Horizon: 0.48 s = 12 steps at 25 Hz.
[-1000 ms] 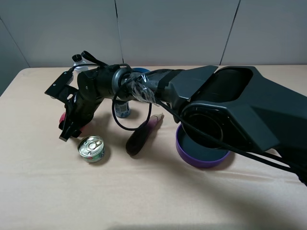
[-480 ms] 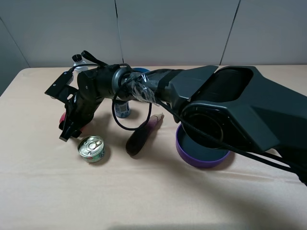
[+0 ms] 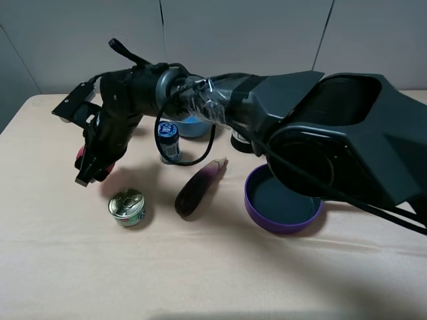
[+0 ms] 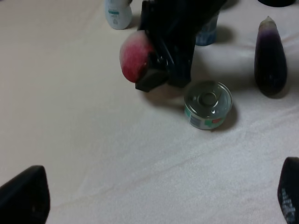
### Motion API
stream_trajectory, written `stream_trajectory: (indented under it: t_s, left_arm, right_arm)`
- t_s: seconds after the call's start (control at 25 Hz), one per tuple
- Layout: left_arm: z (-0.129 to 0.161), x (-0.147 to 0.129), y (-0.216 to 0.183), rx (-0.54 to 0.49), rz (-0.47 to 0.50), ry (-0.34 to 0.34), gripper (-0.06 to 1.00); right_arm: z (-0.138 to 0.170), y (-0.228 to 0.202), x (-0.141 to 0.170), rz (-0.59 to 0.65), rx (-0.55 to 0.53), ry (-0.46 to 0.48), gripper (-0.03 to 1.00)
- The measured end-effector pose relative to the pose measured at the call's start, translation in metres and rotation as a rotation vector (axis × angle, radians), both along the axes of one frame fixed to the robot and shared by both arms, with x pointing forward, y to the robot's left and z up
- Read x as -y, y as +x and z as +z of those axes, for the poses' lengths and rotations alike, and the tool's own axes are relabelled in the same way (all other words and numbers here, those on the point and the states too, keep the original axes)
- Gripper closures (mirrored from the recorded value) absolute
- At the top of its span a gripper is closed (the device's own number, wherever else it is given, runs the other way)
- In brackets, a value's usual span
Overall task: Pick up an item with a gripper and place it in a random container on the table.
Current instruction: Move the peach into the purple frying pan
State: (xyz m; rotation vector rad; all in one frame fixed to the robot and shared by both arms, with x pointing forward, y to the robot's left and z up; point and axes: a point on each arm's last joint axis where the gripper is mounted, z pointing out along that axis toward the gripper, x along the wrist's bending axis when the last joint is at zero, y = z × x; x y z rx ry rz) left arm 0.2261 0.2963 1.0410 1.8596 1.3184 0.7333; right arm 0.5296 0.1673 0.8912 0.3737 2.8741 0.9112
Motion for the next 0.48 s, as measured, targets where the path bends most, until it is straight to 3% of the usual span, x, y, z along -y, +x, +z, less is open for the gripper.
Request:
stream_trajectory:
  t_s: [0.48]
  left_arm:
    - [0.000, 0.000, 0.000, 0.000, 0.000, 0.000, -0.05]
  right_arm:
    - [0.079, -0.009, 0.013, 0.039, 0.032, 0.002, 0.45]
